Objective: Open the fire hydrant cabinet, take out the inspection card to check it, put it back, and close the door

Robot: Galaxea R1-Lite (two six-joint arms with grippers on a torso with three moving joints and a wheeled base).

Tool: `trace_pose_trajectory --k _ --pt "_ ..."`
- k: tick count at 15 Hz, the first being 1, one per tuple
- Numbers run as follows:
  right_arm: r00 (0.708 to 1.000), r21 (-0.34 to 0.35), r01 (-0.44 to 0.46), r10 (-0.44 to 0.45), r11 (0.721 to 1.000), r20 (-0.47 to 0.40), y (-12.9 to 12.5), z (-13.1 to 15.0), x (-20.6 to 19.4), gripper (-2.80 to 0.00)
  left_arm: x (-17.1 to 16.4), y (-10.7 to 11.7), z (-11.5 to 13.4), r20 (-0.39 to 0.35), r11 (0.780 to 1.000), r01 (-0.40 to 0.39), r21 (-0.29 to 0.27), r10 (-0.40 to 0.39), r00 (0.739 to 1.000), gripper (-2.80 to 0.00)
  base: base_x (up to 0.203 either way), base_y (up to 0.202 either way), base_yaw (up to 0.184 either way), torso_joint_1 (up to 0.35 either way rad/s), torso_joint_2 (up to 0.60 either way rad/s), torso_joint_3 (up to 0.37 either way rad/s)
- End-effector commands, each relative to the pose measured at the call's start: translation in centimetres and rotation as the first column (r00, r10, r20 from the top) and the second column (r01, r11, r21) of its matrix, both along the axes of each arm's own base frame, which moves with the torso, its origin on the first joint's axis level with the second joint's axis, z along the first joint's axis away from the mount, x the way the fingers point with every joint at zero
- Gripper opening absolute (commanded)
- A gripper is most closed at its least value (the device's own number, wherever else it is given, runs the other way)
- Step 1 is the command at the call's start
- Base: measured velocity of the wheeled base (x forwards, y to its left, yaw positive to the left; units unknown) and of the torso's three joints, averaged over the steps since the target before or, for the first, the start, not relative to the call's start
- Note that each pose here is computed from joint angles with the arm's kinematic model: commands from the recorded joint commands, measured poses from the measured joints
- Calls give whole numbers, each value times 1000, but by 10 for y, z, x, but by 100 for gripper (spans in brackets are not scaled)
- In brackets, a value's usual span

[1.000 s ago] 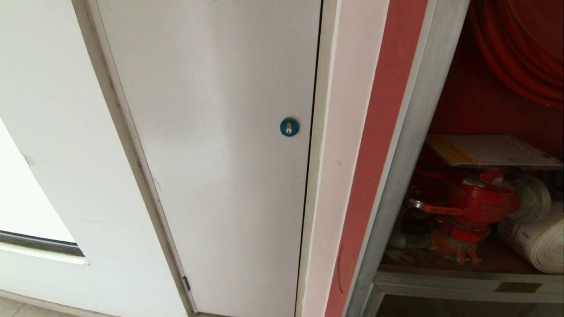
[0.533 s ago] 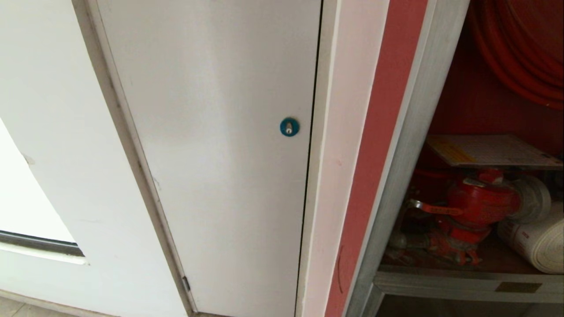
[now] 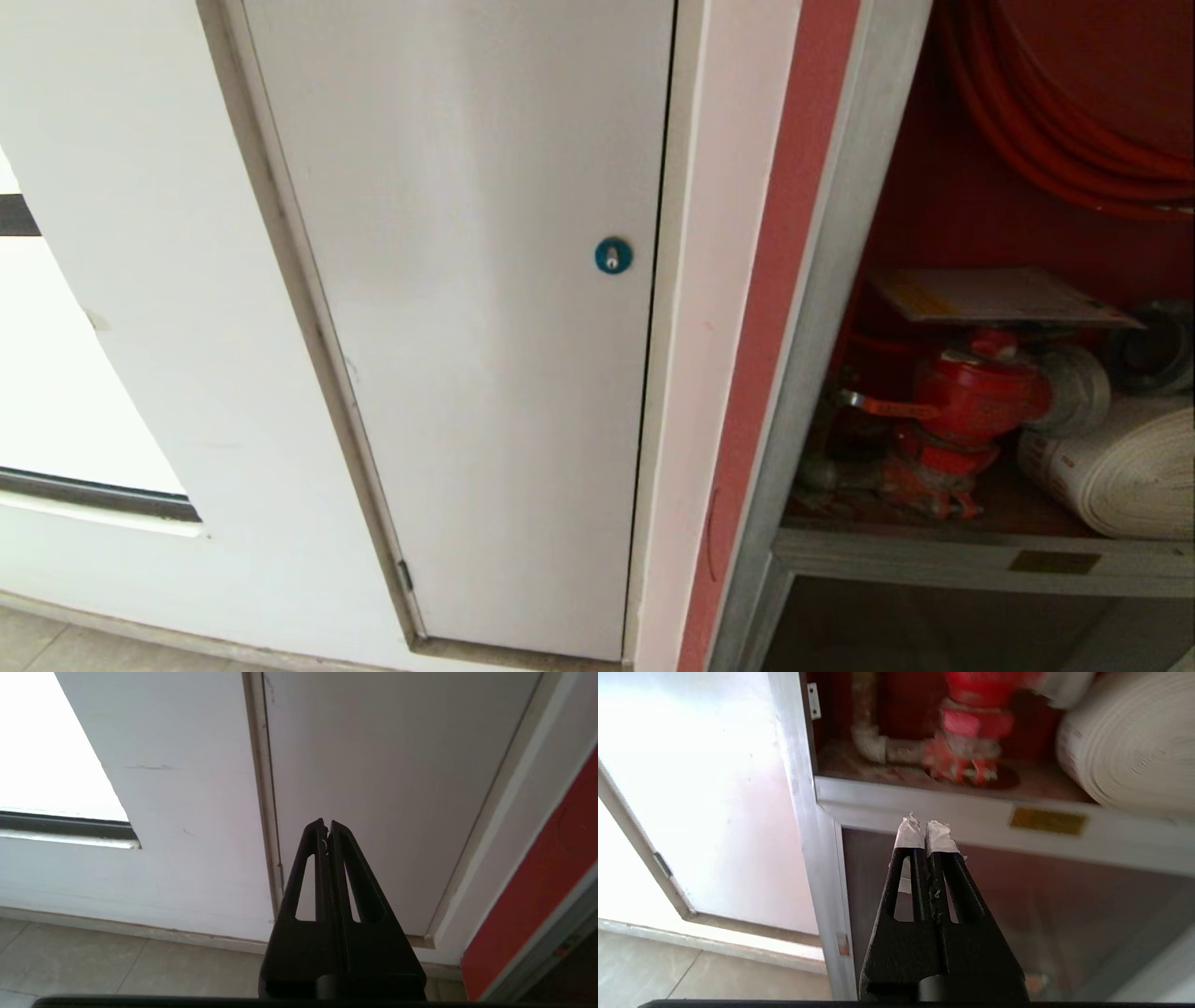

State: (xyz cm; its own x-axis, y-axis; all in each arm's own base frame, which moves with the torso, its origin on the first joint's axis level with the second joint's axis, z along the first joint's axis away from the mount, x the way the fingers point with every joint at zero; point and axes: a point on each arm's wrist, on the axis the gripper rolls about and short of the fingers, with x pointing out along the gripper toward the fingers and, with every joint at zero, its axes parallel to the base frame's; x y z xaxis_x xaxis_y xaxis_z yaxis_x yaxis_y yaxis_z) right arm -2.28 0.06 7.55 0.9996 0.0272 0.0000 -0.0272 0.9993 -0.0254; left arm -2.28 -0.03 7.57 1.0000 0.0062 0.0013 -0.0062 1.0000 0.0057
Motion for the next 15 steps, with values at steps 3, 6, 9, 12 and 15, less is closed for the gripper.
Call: trace_pose_trajectory --k 3,6,9,12,15 --pt "1000 -1 -2 2 1000 -3 0 0 0 -280 0 0 0 -2 1000 0 0 0 1000 -280 -192 0 1 0 5 0" --pt "1000 -1 0 0 1000 -3 0 0 0 -280 0 0 0 -2 1000 0 0 0 1000 -280 -196 0 -1 -2 3 2" --pt "1000 -1 -1 1 1000 -3 0 0 0 -280 0 0 0 -1 1000 0 0 0 1000 -280 -194 0 1 4 1 1" --pt "1000 -1 -2 2 1000 -3 0 0 0 -280 0 0 0 -2 1000 0 0 0 1000 -280 -196 0 0 1 1 5" --pt "1000 -1 -1 1 1000 -3 0 0 0 -280 0 0 0 -3 1000 0 0 0 1000 -280 -195 0 2 4 4 2"
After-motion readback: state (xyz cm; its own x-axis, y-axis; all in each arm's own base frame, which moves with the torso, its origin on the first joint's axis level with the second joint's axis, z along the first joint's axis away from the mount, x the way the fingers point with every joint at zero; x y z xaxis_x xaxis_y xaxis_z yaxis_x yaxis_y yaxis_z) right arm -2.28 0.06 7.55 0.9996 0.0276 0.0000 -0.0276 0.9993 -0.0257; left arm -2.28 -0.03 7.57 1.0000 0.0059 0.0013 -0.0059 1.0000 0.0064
